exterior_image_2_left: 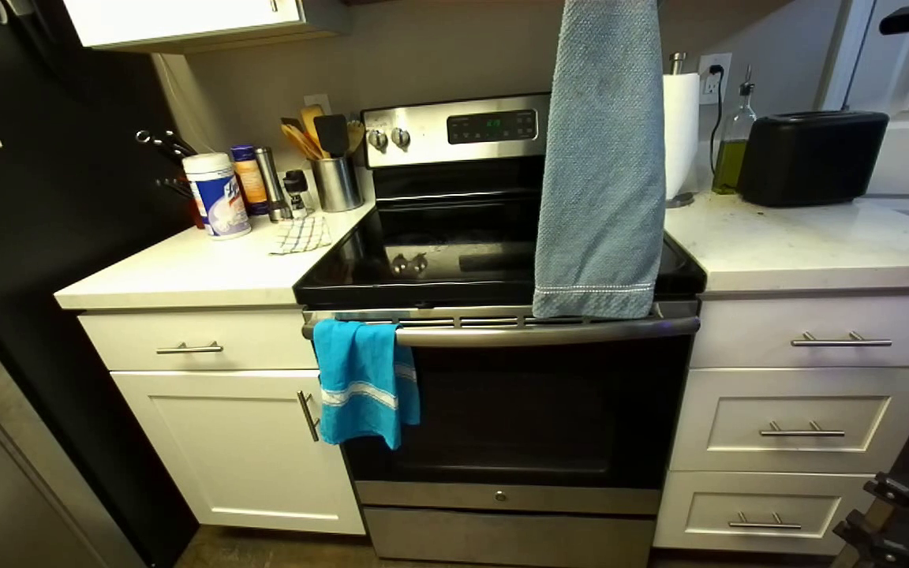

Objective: Hang the light blue towel on the handle of the oven door.

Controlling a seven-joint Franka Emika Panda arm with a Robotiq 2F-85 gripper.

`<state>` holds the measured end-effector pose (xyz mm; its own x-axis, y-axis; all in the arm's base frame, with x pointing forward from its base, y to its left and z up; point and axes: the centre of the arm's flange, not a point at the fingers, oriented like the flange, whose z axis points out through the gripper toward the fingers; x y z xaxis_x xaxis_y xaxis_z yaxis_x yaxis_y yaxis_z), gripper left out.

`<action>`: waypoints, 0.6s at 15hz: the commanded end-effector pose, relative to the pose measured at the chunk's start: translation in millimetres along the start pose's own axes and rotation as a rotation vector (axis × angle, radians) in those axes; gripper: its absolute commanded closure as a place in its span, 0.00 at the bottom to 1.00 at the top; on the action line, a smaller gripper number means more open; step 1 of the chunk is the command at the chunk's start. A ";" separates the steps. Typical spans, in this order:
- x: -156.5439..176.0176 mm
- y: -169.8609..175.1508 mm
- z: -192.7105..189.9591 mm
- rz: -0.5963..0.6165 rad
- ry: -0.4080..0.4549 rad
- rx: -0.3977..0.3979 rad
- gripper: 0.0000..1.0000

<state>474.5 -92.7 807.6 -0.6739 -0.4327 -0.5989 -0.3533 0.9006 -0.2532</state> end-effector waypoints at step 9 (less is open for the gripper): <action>10.5 19.5 105.4 0.000 0.071 -0.095 0.98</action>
<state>521.4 -81.2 737.6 -0.7267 -0.4443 -0.5239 -0.4060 0.8930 -0.1942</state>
